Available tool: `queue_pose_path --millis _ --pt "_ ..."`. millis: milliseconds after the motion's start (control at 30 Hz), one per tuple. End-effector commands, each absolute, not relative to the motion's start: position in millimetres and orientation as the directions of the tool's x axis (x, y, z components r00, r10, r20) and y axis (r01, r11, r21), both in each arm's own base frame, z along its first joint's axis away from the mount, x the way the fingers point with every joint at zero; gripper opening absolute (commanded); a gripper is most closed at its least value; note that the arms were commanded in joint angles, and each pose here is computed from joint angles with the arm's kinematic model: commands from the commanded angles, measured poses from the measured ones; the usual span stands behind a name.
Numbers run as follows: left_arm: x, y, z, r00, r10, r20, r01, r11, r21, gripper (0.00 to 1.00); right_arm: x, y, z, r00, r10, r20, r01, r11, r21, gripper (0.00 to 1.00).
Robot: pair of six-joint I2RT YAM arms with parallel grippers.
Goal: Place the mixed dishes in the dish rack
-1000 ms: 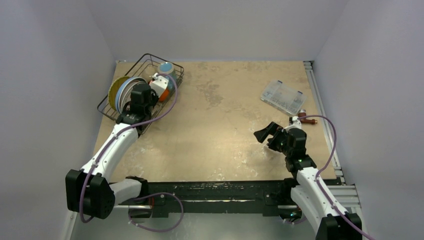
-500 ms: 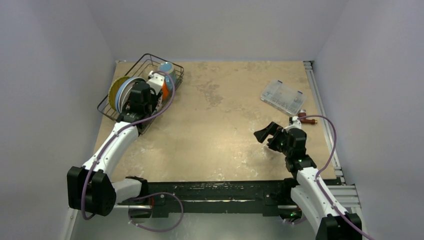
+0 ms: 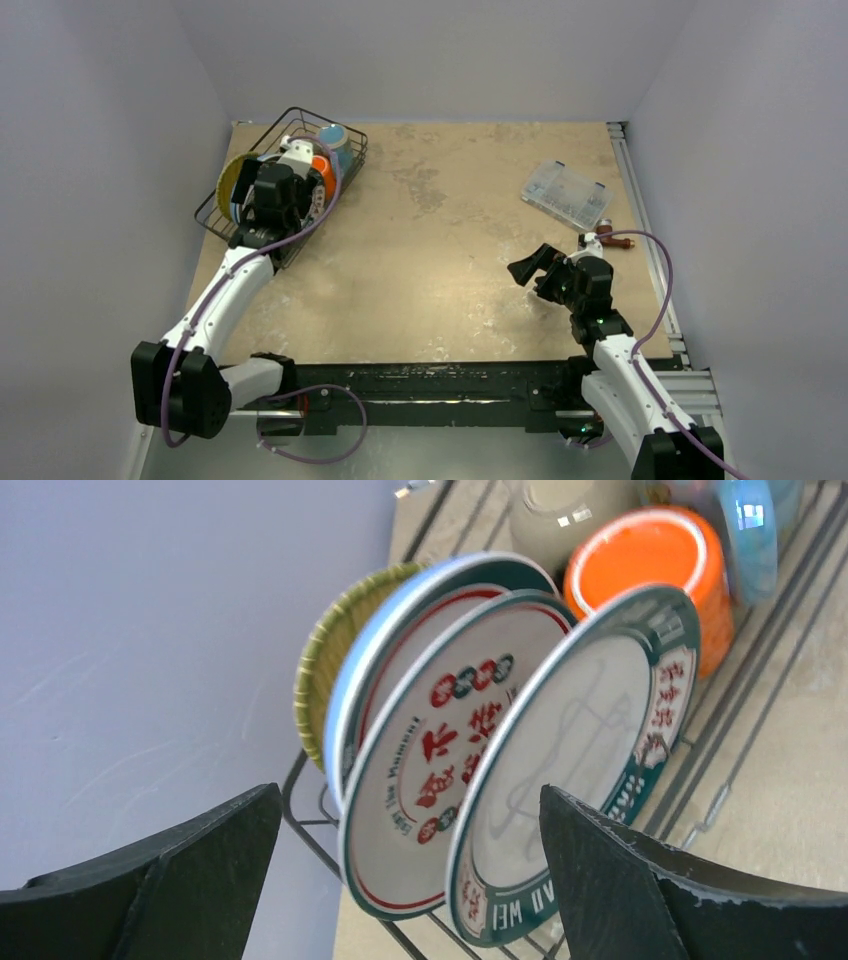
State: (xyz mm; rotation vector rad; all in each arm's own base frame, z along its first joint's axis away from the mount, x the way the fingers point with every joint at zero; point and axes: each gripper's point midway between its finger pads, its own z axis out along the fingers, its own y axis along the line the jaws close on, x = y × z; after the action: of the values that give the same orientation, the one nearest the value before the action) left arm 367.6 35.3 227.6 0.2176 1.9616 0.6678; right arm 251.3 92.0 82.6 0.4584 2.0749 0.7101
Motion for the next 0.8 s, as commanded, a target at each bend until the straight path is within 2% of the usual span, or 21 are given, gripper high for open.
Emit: queue_pose_path --millis 0,133,233,300,433,567,667,767 --pt "363 42 290 -0.252 0.328 -0.91 -0.344 0.849 0.401 1.0 256 93 92 -0.531 0.544 -0.65 0.018 0.774 0.633 0.96" --pt "345 32 330 -0.019 0.23 -0.973 -0.409 0.886 0.218 1.0 256 93 93 -0.528 0.546 -0.651 0.018 0.773 0.634 0.96" --pt "327 19 356 0.15 0.11 -0.983 -0.38 0.924 0.046 1.0 256 94 96 -0.524 0.54 -0.659 -0.003 0.772 0.635 0.97" --pt "315 10 368 0.207 0.041 -0.978 -0.336 0.941 -0.032 1.0 256 94 100 -0.513 0.54 -0.667 -0.013 0.772 0.635 0.99" --pt "295 -4 383 0.206 -0.016 -0.978 -0.253 0.965 -0.069 1.0 259 93 119 -0.496 0.529 -0.689 -0.029 0.783 0.622 0.99" --pt "267 -7 408 0.192 -0.12 -0.974 -0.172 0.973 -0.154 1.0 264 85 187 -0.432 0.495 -0.754 -0.058 0.819 0.571 0.99" --pt "236 -6 449 0.273 -0.185 -0.944 -0.084 0.973 -0.215 1.0 261 77 261 -0.342 0.461 -0.819 -0.105 0.847 0.521 0.99" --pt "207 -10 482 0.346 -0.225 -0.911 0.023 0.973 -0.231 1.0 253 63 316 -0.301 0.43 -0.851 -0.07 0.88 0.469 0.99"
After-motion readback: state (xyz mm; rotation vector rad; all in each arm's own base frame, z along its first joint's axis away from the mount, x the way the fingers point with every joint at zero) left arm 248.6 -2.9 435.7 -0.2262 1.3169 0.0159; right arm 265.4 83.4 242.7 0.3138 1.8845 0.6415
